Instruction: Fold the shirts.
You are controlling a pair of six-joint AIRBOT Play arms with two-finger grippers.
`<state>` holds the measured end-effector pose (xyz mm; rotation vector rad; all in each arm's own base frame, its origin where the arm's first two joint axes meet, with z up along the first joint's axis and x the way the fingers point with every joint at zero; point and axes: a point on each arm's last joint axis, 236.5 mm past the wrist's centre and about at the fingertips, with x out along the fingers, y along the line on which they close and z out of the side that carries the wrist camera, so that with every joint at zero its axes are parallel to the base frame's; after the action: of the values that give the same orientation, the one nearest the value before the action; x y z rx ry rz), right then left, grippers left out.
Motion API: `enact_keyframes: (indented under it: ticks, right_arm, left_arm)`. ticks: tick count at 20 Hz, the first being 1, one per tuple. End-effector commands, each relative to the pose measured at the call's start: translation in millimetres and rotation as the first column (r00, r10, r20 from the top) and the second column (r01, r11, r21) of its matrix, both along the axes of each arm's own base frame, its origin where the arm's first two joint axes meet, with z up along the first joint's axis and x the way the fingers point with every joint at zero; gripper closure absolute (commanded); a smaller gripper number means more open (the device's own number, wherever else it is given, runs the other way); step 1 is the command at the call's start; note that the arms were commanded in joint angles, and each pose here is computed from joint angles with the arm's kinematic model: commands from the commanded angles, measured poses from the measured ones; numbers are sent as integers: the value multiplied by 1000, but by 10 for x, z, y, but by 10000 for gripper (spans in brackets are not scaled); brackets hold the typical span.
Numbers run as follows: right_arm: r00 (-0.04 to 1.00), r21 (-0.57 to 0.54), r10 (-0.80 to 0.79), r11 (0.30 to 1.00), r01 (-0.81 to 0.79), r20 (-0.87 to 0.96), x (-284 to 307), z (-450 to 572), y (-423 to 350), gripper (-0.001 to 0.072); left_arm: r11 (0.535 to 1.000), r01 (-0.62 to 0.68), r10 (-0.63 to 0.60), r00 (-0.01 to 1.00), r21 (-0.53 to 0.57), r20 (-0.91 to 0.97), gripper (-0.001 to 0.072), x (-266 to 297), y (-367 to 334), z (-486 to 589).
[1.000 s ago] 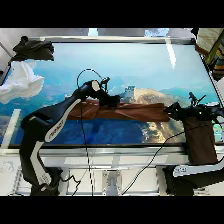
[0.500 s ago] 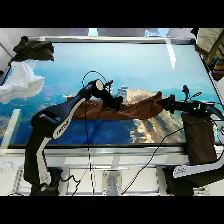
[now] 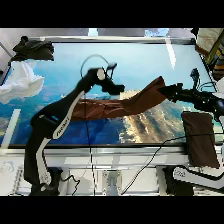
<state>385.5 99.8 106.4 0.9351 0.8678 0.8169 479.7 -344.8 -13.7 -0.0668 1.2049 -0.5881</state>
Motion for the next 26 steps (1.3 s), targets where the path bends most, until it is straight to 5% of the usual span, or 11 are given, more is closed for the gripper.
enact_keyframes:
  ticks: [1,4,10,17,18,19,20,26]
  right_arm:
    - [990,-22,131,991,-130,44,-128,348,619,676]
    - [971,-93,216,974,-207,103,-176,415,1433,677]
    - [961,-134,256,961,-242,100,-145,-7,2853,679]
    - [981,-13,191,981,-192,-43,332,-750,3724,665]
    - [983,10,172,985,-172,-60,374,-769,3729,549]
    - [984,14,165,986,-164,-62,391,-767,3725,344]
    - [985,12,165,986,-165,-54,403,-761,3714,255]
    - [957,3,281,960,-282,-77,532,-787,3012,258]
  left_arm:
    - [942,-192,112,953,276,282,698,590,1256,815]
    - [851,-359,256,921,383,294,698,529,2299,1132]
    - [754,-528,465,849,390,250,698,348,3442,1336]
    - [792,-521,470,853,318,227,698,382,3450,1355]
    - [792,-522,470,852,316,231,697,393,3449,1360]
    - [792,-524,469,851,312,237,698,406,3450,1367]
    - [794,-521,465,852,312,239,698,412,3448,1370]
    - [813,-489,453,872,315,185,697,333,3367,1257]
